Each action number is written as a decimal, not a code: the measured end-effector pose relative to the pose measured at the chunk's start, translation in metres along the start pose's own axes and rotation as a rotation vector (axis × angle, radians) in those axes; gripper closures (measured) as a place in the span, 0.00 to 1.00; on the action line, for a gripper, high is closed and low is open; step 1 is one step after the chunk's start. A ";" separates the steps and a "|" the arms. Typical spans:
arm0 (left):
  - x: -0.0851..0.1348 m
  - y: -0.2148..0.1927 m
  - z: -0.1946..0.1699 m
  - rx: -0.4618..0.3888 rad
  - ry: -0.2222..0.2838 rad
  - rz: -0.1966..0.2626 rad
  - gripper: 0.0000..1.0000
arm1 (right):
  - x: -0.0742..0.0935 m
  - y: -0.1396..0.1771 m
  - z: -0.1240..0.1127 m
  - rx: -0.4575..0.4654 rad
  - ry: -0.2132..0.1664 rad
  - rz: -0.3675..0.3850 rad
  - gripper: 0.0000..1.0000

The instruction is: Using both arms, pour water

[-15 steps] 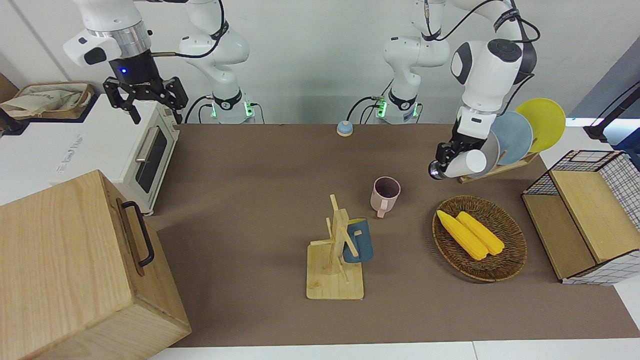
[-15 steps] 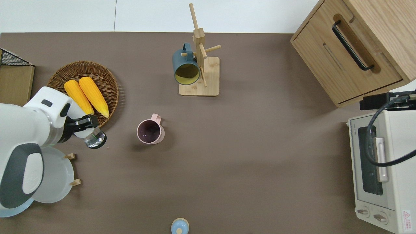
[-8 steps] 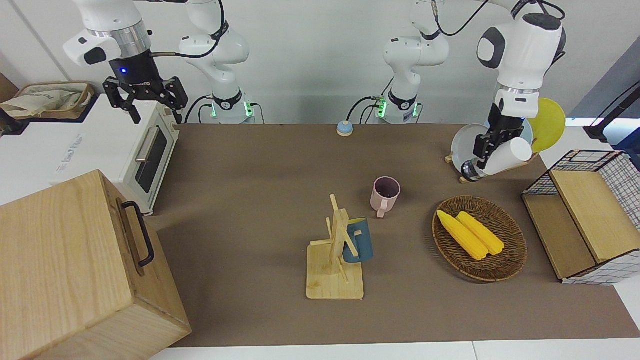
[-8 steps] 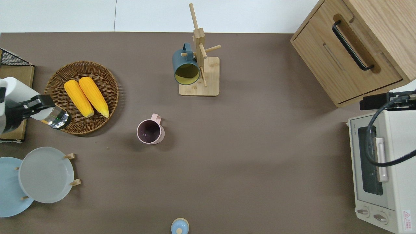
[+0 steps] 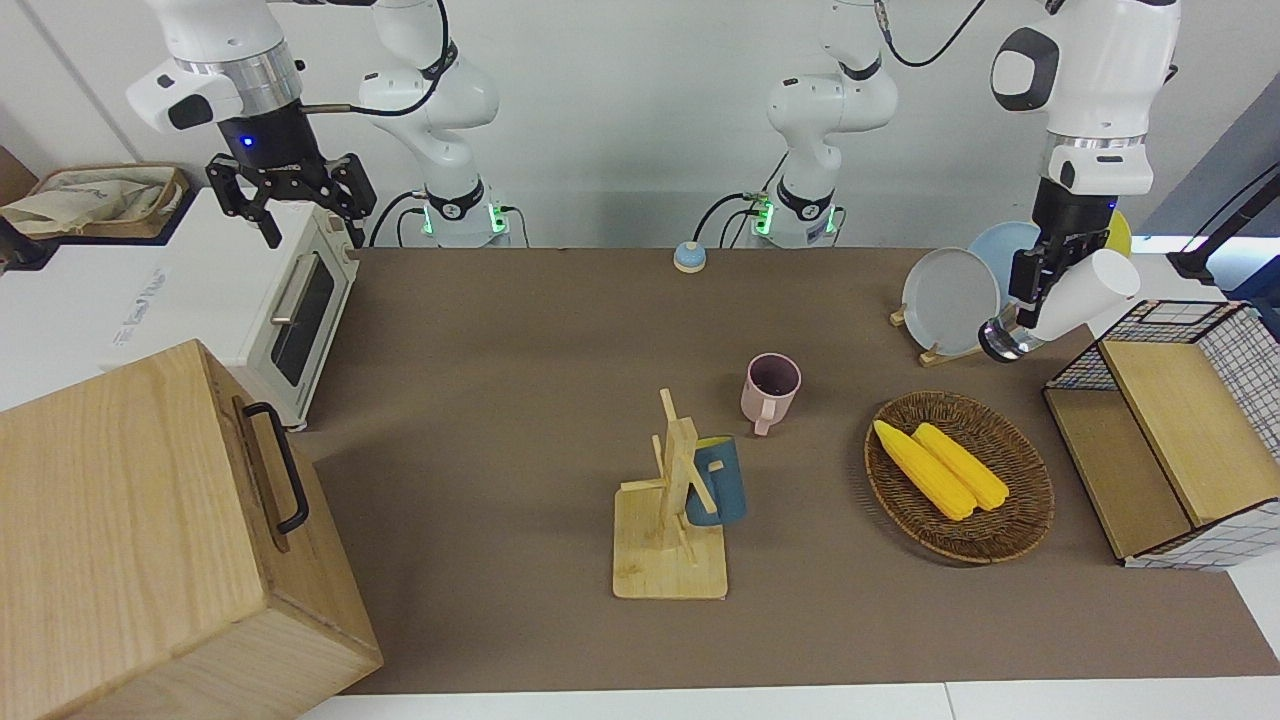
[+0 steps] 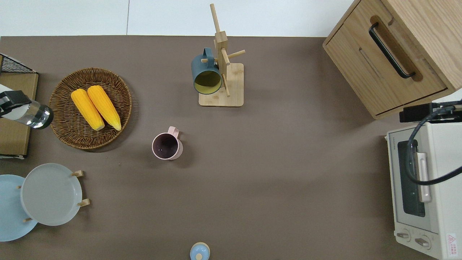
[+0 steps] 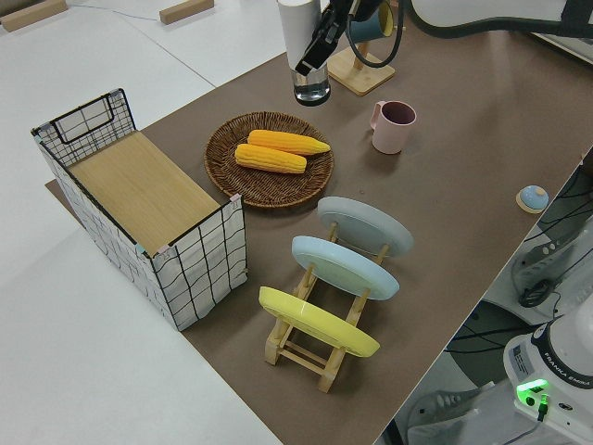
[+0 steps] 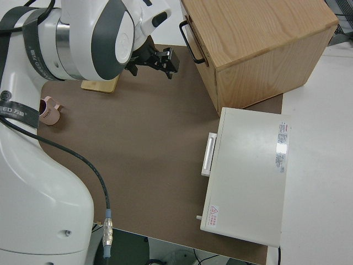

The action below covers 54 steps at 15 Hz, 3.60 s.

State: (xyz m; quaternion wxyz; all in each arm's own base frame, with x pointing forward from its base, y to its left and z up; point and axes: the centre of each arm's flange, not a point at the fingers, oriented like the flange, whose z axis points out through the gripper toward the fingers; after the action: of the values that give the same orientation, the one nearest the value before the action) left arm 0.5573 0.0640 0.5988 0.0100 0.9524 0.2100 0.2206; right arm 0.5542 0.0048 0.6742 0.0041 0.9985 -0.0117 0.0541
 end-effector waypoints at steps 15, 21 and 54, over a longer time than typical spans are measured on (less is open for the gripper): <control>0.090 -0.135 0.000 0.028 0.077 0.173 0.37 | 0.000 0.000 0.000 0.000 0.000 0.000 0.01; 0.102 -0.194 0.025 -0.011 0.067 0.235 0.37 | 0.000 0.000 0.000 0.000 0.000 0.000 0.01; 0.098 -0.286 0.131 -0.185 0.187 0.457 0.36 | 0.000 0.000 0.000 0.000 0.000 0.000 0.01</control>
State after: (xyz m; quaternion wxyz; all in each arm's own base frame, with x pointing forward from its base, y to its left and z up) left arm 0.5795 0.3743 0.4892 0.0277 0.9457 -0.0318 0.3224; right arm 0.5542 0.0048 0.6742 0.0041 0.9985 -0.0117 0.0540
